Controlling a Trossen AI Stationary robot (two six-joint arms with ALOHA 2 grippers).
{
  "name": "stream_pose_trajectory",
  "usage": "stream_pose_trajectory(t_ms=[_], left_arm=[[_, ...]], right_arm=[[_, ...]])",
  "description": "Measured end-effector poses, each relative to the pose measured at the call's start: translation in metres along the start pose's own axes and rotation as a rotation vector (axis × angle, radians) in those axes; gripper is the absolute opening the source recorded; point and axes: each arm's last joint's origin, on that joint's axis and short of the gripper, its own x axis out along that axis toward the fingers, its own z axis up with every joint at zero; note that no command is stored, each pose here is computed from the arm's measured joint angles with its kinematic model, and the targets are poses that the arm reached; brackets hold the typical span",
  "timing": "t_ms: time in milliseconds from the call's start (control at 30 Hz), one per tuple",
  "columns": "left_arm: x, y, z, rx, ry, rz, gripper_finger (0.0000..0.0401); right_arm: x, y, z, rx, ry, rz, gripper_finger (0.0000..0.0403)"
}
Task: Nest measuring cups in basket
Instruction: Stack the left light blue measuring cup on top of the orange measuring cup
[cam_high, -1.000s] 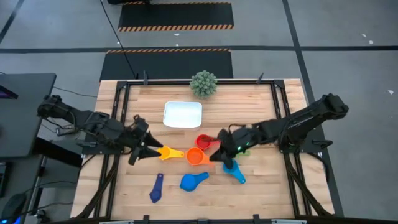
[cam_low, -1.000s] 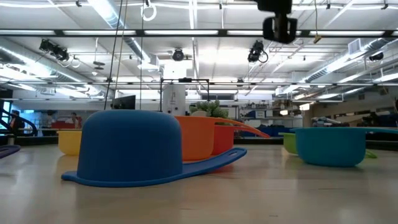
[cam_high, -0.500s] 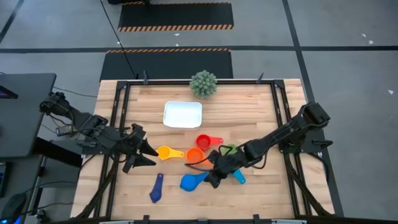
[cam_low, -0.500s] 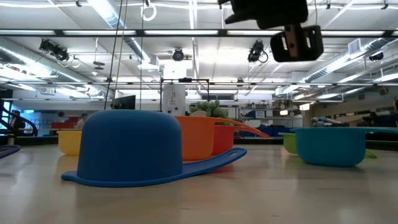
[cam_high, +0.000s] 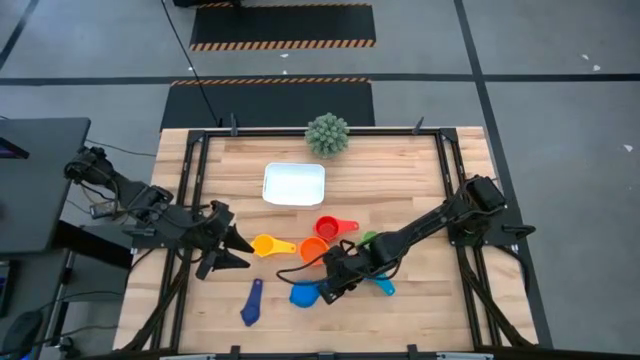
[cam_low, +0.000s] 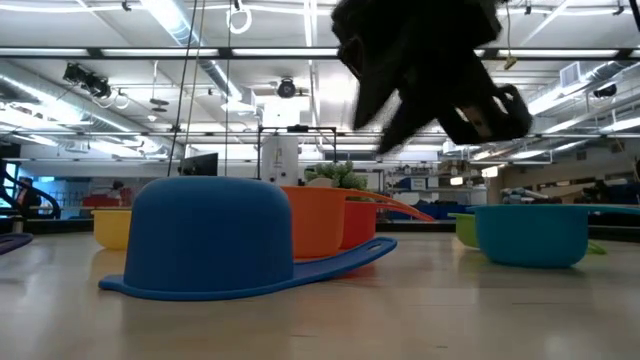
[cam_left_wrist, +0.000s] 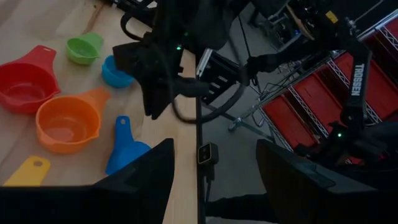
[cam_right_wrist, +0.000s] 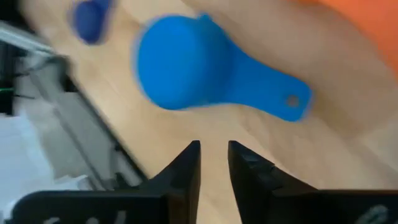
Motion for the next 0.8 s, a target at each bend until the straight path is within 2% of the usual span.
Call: stream_pose_trajectory(t_ms=[267,400,633,800], left_arm=[[0.0,0.0,0.001,0.004,-0.015,0.014,0.0231],[0.0,0.001,0.001,0.004,-0.025,0.026,0.0231],[0.0,0.001,0.001,0.005,-0.032,0.032,0.0231],[0.0,0.001,0.001,0.004,-0.035,0.032,0.0231]], right_arm=[[-0.001,-0.009,-0.001,0.02,-0.012,-0.095,0.017],[0.008,-0.015,-0.002,0.017,-0.012,-0.138,0.0194],[0.019,-0.025,0.0,0.037,-0.067,-0.125,0.0195],[0.027,-0.034,0.0,0.071,-0.082,-0.064,0.0186]])
